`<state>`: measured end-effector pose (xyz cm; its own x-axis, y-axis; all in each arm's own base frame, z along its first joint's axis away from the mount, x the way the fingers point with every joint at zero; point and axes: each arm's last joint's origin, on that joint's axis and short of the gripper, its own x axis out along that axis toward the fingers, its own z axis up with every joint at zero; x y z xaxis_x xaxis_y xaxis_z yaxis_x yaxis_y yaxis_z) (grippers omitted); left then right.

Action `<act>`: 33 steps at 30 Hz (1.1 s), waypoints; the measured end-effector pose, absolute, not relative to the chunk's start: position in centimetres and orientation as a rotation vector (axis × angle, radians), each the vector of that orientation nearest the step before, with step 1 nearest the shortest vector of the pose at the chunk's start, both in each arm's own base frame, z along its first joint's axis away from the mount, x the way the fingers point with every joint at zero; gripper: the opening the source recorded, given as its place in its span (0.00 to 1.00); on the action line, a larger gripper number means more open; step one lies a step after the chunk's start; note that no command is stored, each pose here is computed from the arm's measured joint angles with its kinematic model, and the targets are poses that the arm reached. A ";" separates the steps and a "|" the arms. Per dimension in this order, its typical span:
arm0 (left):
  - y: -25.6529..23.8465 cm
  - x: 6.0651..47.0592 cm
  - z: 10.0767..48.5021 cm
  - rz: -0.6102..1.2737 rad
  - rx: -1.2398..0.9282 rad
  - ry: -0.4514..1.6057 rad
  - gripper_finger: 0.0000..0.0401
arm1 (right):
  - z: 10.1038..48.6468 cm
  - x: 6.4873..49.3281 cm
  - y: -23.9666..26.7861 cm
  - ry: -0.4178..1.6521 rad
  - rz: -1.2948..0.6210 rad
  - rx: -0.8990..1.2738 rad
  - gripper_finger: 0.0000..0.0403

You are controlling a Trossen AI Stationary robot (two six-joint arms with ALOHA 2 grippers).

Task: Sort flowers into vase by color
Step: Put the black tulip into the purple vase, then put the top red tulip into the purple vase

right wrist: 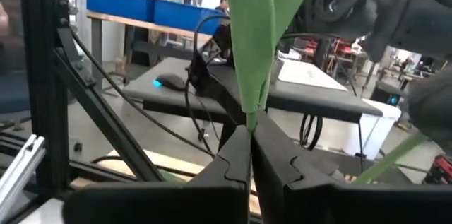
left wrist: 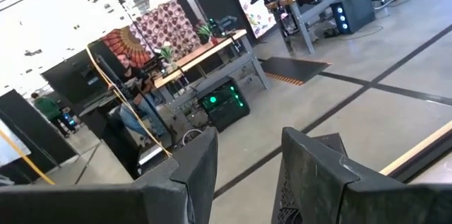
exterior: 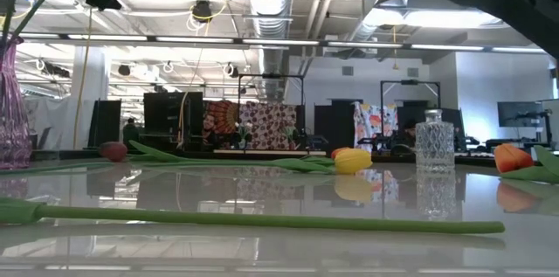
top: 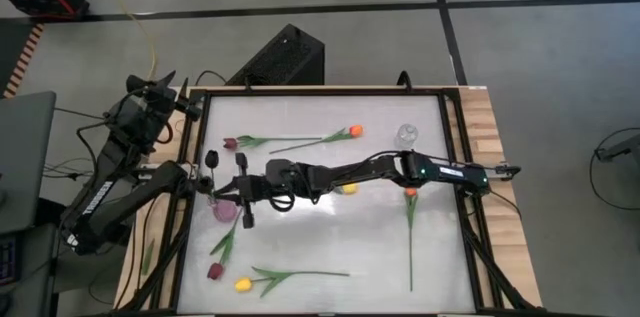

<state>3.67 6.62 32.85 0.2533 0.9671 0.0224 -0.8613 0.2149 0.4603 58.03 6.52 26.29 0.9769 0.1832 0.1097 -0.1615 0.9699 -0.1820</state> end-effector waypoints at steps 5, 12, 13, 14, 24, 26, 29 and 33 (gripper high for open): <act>6.7 3.7 32.8 1.293 0.421 0.298 0.37 | 25.8 58.1 6.4 -0.078 0.177 -0.173 0.13; 7.4 4.2 31.2 1.288 0.461 0.332 0.37 | 25.3 58.2 5.8 -0.016 0.173 -0.158 0.15; 7.5 4.3 31.1 1.288 0.469 0.334 0.37 | 25.2 58.2 5.8 -0.008 0.173 -0.149 0.15; 7.5 4.3 31.1 1.287 0.474 0.337 0.37 | 25.1 58.2 5.7 0.003 0.174 -0.141 0.15; 6.5 3.5 31.5 1.330 0.490 0.284 0.37 | 25.5 57.5 5.0 0.152 0.198 -0.117 0.20; 6.2 3.2 31.5 1.333 0.492 0.273 0.37 | 25.7 57.3 5.0 0.175 0.200 -0.125 0.24; 5.7 2.9 31.5 1.338 0.496 0.258 0.37 | 25.9 57.0 4.9 0.220 0.201 -0.124 0.33; 5.2 2.4 31.6 1.350 0.502 0.231 0.37 | 27.1 55.4 4.5 0.376 0.208 -0.135 0.45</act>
<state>2.44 5.16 31.59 0.2170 0.9681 0.1251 -0.8713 0.1343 0.4720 55.42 4.51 27.08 0.9092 0.1761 -0.3772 -0.2259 0.9698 -0.0918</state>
